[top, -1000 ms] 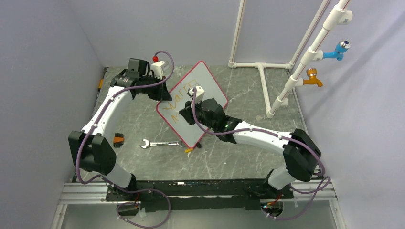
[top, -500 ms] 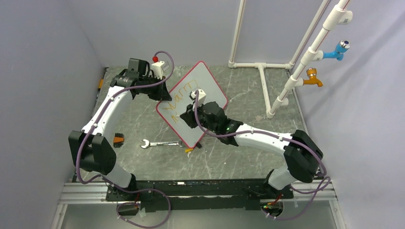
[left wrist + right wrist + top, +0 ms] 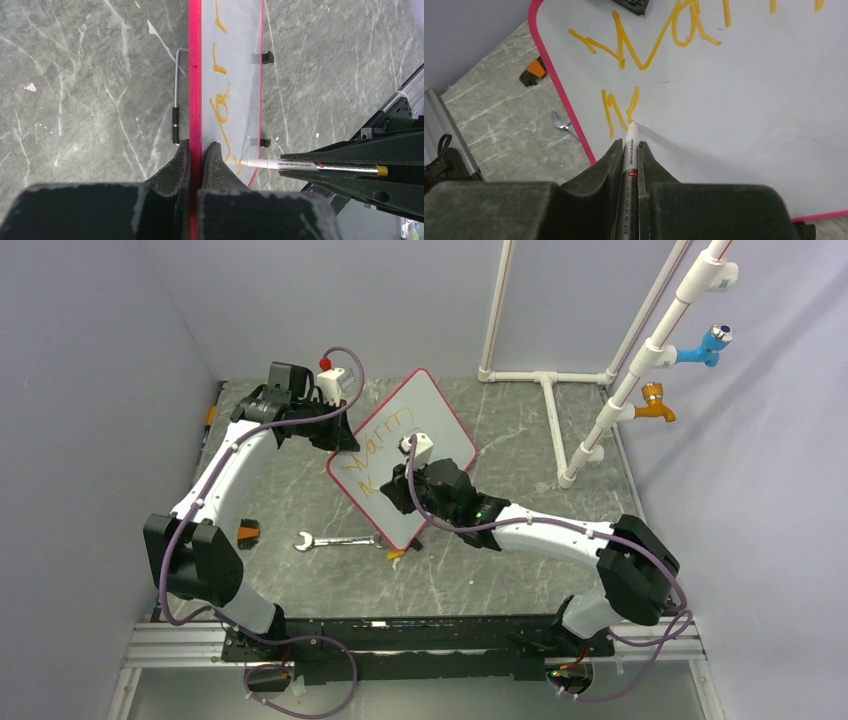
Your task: Write a sentence on the whiteboard
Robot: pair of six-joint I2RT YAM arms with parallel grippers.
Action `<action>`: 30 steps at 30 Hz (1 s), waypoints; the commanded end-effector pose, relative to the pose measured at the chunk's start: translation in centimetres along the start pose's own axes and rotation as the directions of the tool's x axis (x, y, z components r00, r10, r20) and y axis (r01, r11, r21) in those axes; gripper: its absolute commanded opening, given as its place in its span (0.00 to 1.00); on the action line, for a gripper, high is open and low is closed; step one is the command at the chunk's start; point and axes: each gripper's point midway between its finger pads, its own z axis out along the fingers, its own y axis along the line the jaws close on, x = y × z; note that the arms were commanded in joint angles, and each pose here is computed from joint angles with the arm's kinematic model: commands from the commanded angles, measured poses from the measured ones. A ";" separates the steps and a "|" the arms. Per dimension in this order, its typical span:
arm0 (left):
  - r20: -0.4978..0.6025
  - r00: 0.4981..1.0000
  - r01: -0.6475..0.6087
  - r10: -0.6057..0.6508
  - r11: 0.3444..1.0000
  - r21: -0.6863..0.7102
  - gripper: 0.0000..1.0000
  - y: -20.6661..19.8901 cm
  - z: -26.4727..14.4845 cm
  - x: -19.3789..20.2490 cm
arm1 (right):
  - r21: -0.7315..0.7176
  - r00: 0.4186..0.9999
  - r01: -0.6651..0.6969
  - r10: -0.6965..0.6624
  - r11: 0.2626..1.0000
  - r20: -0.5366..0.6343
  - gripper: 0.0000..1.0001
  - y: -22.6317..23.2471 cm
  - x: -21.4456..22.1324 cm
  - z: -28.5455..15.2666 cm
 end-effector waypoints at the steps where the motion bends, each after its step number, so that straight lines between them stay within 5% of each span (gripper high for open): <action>1: -0.105 0.990 -0.117 0.094 0.964 -0.240 0.00 5.6 0.1 1.9 | 0.075 1.000 0.028 -0.028 0.997 -0.003 0.00 -1.3 -0.1 -0.6; 30: -0.100 0.990 -0.119 0.099 0.967 -0.226 0.00 5.2 0.1 1.8 | 0.011 0.992 0.015 -0.017 1.000 0.129 0.00 -1.3 -6.4 -0.8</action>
